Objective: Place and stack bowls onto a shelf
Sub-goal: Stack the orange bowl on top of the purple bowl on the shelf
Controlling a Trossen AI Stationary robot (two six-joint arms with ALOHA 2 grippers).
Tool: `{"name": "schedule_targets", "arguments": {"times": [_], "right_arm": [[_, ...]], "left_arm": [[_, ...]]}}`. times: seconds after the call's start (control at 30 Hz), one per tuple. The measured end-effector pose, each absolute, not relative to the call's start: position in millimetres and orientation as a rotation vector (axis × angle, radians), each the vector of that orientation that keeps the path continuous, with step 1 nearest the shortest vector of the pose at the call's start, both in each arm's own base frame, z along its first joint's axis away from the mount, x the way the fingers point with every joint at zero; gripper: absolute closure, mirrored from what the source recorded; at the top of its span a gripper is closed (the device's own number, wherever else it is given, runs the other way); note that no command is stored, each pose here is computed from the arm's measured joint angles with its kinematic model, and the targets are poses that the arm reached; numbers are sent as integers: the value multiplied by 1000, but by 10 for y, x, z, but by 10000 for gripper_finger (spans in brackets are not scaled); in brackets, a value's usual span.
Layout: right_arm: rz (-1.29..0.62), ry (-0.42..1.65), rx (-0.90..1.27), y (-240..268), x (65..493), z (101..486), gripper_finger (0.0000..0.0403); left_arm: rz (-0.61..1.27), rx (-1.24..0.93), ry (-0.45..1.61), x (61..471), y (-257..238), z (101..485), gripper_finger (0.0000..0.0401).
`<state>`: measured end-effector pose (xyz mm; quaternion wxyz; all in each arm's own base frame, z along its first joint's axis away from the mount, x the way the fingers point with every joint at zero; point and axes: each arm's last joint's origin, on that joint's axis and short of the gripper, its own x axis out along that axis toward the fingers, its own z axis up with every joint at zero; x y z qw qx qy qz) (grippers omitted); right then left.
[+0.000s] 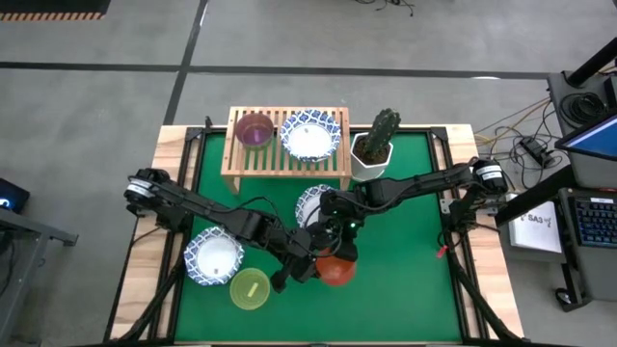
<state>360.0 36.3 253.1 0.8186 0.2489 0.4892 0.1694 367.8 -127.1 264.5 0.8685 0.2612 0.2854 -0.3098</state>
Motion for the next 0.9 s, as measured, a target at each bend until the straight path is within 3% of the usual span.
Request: {"name": "schedule_targets", "arguments": {"times": [0.3, 0.6, 0.9], "right_arm": [[327, 1014, 519, 233, 3595, 2621, 236], [348, 906, 493, 189, 3406, 2977, 232], [314, 711, 304, 268, 2916, 3504, 232]], "left_arm": [[-657, 496, 633, 3660, -1275, 2620, 401], [-636, 457, 733, 3586, -1243, 2591, 401], [-461, 532, 812, 3158, -1043, 3061, 401]]}}
